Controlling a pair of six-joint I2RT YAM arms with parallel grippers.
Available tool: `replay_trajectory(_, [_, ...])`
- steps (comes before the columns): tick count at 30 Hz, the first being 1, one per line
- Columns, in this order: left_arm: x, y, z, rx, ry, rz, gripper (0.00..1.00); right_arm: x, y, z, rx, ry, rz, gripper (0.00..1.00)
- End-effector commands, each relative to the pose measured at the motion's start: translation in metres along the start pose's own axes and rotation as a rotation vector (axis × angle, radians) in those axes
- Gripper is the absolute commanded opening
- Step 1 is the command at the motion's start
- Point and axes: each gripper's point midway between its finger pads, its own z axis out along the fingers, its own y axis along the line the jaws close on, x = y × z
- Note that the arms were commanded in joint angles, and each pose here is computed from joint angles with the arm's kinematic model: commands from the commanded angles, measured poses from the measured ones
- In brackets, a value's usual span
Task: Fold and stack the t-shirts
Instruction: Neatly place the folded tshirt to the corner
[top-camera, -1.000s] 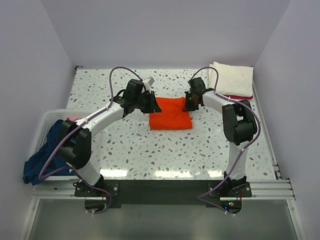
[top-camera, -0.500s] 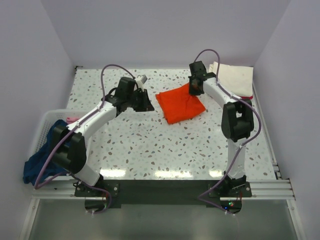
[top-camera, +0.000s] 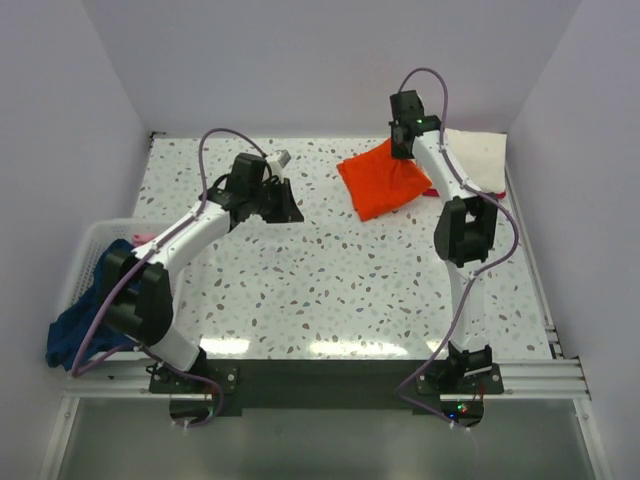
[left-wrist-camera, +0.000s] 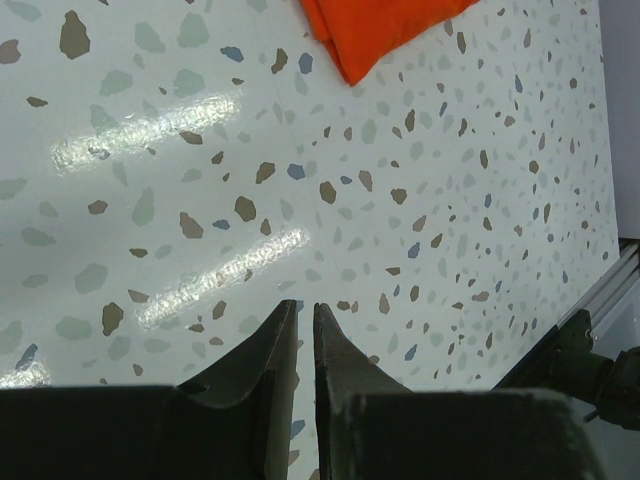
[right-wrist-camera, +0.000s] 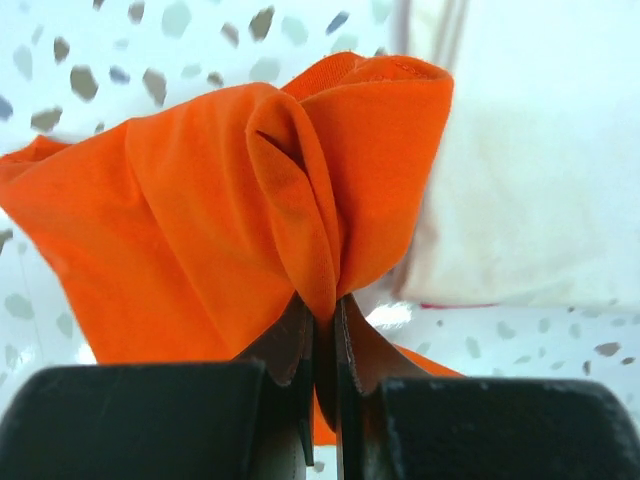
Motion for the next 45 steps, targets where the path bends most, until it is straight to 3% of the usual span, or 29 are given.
replay_trajectory(1, [0.006, 0.006, 0.003, 0.013, 0.026, 0.017, 0.16, -0.047, -0.035, -0.015, 0.077, -0.109, -0.011, 0.0])
replay_trajectory(9, [0.014, 0.02, 0.014, 0.012, 0.068, -0.004, 0.15, -0.08, -0.071, -0.006, 0.144, -0.194, -0.032, 0.0])
replay_trajectory(21, [0.03, 0.031, 0.026, 0.031, 0.119, -0.024, 0.14, -0.125, -0.124, -0.037, 0.147, -0.321, -0.018, 0.0])
replay_trajectory(45, [0.042, 0.042, 0.034, 0.014, 0.148, -0.033, 0.13, -0.139, -0.194, -0.066, 0.093, -0.382, 0.121, 0.0])
